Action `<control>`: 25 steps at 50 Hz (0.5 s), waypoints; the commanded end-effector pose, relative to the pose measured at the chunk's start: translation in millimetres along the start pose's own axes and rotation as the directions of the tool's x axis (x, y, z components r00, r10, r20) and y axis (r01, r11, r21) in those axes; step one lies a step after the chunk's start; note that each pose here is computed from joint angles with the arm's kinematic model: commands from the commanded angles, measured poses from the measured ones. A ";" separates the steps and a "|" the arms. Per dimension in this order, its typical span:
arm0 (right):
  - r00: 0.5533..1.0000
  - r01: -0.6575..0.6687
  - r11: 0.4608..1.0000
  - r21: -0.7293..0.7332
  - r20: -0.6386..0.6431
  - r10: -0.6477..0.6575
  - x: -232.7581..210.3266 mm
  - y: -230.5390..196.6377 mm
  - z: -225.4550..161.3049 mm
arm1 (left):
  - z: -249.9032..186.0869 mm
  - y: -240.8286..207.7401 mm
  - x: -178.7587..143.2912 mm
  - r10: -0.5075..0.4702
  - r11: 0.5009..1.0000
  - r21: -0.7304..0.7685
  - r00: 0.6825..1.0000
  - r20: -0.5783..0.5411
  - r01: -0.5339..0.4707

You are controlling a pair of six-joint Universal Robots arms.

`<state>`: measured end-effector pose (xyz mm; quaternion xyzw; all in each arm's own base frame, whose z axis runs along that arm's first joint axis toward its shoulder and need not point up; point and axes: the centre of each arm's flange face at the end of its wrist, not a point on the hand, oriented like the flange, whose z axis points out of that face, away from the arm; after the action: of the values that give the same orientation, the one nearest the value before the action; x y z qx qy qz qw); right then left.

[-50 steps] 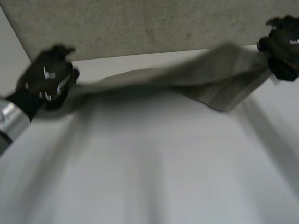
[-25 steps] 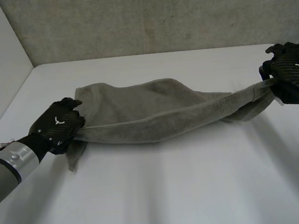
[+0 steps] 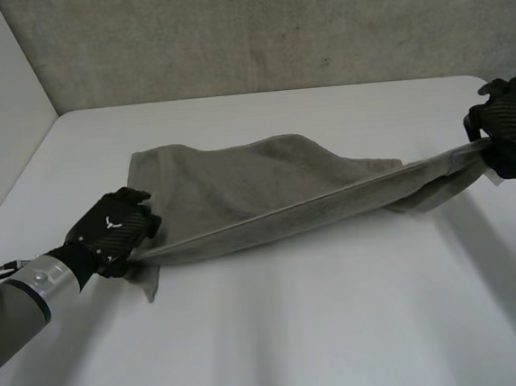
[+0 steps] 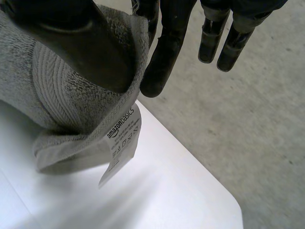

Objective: Fold the towel.

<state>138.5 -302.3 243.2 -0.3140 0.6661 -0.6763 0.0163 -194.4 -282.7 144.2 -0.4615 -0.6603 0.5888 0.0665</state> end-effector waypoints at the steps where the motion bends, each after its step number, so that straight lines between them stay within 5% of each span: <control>1: 0.996 0.005 0.999 -0.033 -0.085 -0.008 12.5 2.4 3.3 | -0.4 2.3 -7.0 -0.030 1.000 -0.004 0.999 0.020 0.030; 14: 0.994 -0.008 0.999 -0.046 -0.106 0.003 20.8 6.0 3.1 | -2.9 -0.5 -19.8 -0.046 0.999 0.005 0.997 0.059 0.046; 25: 0.995 -0.017 0.999 -0.052 -0.098 0.012 17.4 7.1 2.0 | -5.3 0.5 -5.0 -0.177 0.984 -0.033 0.984 0.005 0.177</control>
<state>122.5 -312.8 243.3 -0.2771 0.6857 -0.6727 -0.0204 -185.7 -289.7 150.5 -0.4107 -0.6896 0.5896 0.0898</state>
